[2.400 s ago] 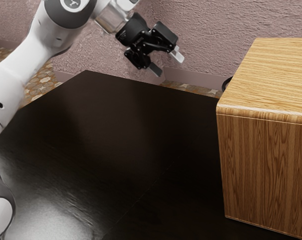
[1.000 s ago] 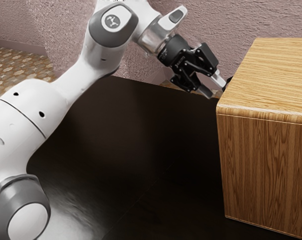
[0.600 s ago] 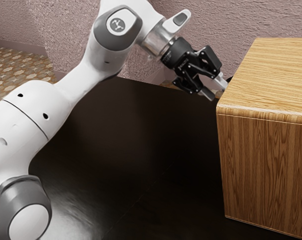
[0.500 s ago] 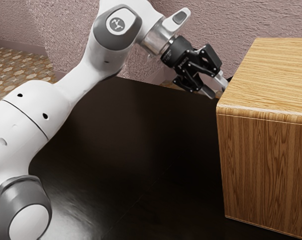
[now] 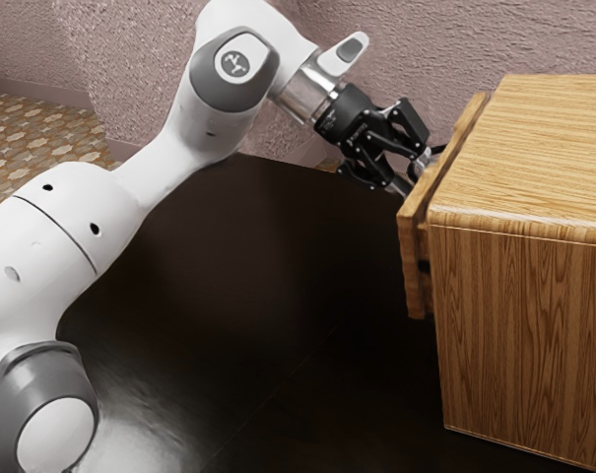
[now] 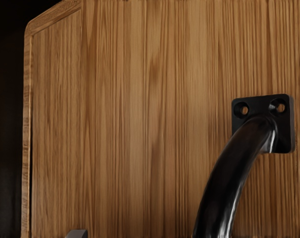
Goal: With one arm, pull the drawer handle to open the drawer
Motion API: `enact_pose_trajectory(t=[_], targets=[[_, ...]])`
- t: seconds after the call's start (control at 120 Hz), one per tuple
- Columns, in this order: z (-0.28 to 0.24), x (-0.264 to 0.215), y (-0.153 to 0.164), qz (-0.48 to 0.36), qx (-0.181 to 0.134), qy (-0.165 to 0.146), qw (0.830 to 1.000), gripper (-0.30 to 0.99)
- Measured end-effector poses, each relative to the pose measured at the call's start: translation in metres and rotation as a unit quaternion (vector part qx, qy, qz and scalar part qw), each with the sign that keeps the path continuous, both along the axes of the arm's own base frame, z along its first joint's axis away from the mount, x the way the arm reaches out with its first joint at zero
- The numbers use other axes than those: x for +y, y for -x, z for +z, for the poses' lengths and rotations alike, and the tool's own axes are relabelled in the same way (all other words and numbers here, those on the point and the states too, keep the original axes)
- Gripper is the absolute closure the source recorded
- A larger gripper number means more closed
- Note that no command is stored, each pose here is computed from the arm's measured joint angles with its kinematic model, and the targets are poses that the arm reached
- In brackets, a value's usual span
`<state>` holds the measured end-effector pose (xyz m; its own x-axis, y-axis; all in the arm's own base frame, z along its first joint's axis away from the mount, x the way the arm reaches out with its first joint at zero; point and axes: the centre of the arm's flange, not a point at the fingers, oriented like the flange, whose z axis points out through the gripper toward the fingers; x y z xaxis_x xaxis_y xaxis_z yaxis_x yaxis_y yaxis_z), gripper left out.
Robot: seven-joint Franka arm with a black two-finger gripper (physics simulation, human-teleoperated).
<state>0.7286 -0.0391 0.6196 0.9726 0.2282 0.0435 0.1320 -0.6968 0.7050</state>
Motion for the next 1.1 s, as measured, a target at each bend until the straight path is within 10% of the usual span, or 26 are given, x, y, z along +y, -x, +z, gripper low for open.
enact_pose_trajectory(t=[1.1], targets=[[0.004, 0.117, 0.028, 0.074, 0.033, -0.020, 0.997, 0.36]])
